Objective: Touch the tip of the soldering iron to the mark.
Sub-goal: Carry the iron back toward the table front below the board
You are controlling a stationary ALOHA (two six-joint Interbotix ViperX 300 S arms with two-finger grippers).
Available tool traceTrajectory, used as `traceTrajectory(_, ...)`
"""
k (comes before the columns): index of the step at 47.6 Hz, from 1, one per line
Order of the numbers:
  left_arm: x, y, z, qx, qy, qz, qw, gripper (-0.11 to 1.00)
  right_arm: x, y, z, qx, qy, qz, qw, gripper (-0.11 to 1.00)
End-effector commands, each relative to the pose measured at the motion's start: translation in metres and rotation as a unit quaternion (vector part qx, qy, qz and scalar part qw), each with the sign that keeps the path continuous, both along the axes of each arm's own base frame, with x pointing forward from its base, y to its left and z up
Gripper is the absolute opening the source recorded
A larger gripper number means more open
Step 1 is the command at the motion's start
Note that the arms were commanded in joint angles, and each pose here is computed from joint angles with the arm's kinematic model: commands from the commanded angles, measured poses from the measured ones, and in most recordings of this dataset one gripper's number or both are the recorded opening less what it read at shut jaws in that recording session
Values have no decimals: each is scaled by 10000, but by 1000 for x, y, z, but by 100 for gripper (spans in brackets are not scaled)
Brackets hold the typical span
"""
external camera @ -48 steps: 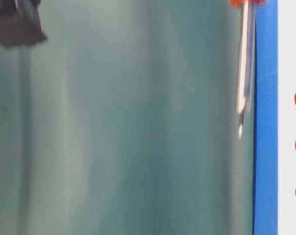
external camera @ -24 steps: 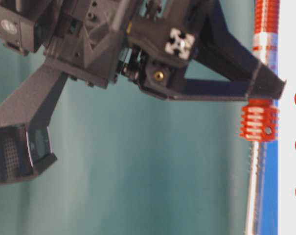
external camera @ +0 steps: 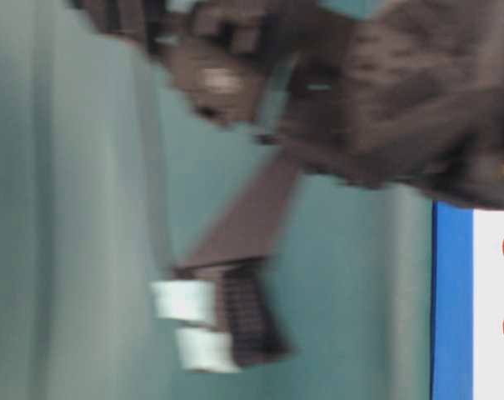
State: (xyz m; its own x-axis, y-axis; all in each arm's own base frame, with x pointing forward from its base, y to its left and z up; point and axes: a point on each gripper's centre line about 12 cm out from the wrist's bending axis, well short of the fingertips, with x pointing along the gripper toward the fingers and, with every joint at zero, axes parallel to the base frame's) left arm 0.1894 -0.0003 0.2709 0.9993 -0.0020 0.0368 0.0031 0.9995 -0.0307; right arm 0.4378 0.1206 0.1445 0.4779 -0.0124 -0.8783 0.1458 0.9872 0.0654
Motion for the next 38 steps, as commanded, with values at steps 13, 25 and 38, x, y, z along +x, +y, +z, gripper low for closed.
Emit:
traceTrajectory(13,1,0,3,0,-46,-10,10000,0,10,13,-23,353,-427,211,9982,6)
traceTrajectory(25,1,0,4,0,-61,-2,10000,0,9,15,-28,341,-389,243,9984,6)
traceTrajectory(38,1,0,4,0,-54,-10,10000,0,9,15,-27,350,-381,222,9984,41)
